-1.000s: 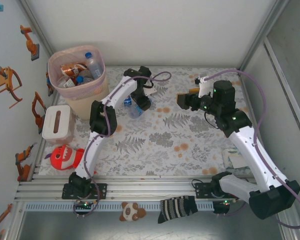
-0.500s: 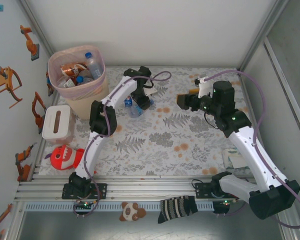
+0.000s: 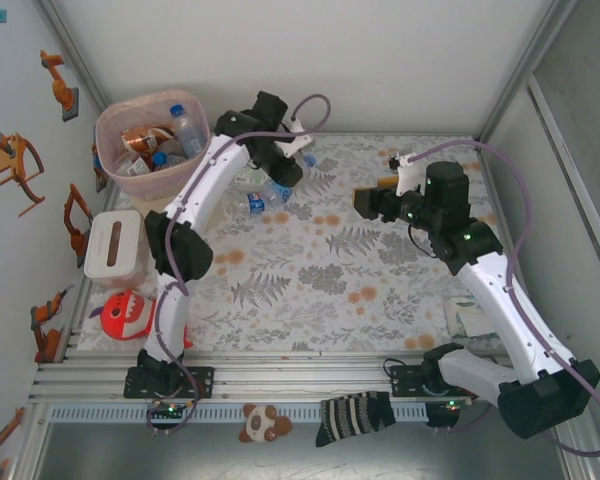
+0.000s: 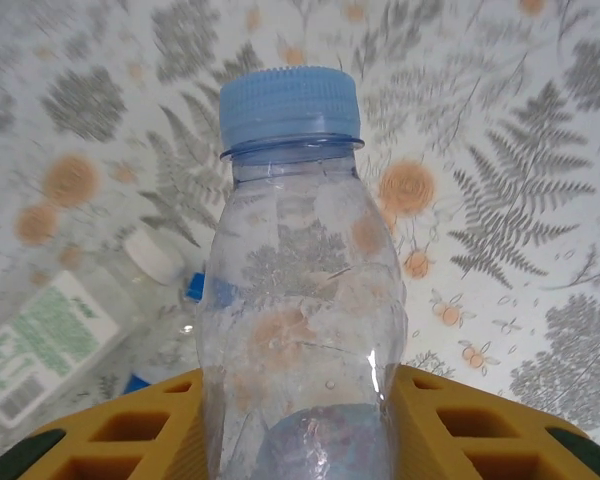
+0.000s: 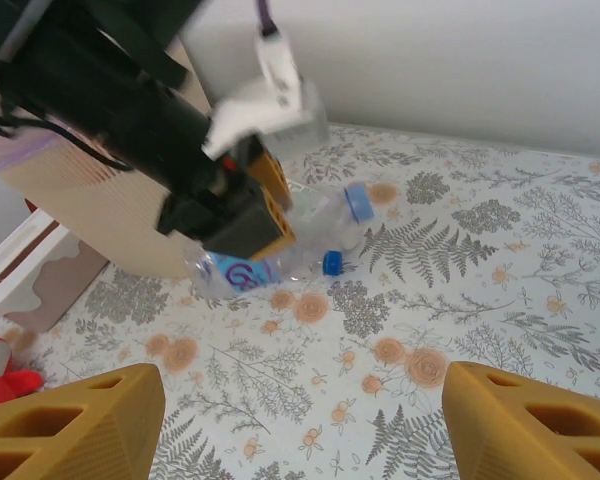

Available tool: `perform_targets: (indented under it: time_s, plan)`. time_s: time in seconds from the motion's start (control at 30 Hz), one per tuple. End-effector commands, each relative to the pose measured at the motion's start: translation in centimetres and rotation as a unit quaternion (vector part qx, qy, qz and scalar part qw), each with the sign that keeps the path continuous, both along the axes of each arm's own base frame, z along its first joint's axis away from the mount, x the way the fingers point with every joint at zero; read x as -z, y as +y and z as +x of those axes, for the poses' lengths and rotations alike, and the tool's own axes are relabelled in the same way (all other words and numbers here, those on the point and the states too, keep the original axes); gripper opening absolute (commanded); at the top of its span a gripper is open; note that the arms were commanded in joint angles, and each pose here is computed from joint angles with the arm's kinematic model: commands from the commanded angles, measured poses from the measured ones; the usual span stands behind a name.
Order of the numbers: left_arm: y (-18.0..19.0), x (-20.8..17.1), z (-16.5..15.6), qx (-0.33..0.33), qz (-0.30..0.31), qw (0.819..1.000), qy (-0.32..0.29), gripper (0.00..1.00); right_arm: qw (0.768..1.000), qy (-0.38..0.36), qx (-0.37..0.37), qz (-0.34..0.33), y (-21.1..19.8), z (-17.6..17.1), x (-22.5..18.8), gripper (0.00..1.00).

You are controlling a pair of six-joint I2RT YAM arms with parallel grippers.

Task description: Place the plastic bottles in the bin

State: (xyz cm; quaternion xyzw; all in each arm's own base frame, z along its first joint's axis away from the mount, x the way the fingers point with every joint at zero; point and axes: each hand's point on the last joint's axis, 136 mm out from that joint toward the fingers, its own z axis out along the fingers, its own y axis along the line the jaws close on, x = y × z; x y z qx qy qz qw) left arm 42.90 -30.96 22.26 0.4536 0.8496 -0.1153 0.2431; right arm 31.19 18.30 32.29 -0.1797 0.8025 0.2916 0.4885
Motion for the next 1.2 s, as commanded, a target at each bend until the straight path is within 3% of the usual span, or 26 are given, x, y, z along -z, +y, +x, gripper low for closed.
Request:
perform_targets:
  time_s: [0.0, 0.37, 0.6, 0.9, 1.17]
  plan:
    - [0.6, -4.9, 0.0, -0.022, -0.056, 0.998, -0.030, 0.40, 1.000, -0.013, -0.008, 0.012, 0.5, 0.1, -0.8, 0.73]
    - [6.8, -15.2, 0.5, -0.126, -0.160, 0.974, -0.096, 0.39, 1.000, -0.012, -0.010, 0.013, 0.6, 0.2, -0.4, 0.73]
    - [13.0, -19.7, 0.8, -0.218, -0.201, 0.947, -0.127, 0.38, 1.000, -0.010, -0.016, 0.014, 0.9, 0.4, -0.1, 0.73]
    - [20.7, -23.0, 1.3, -0.325, -0.253, 0.898, -0.153, 0.37, 1.000, -0.009, -0.020, 0.012, 1.2, 0.8, 0.5, 0.73]
    - [26.3, -21.1, 3.2, -0.405, -0.259, 0.865, -0.144, 0.37, 0.999, -0.009, -0.027, 0.015, 1.7, 1.5, 0.2, 0.73]
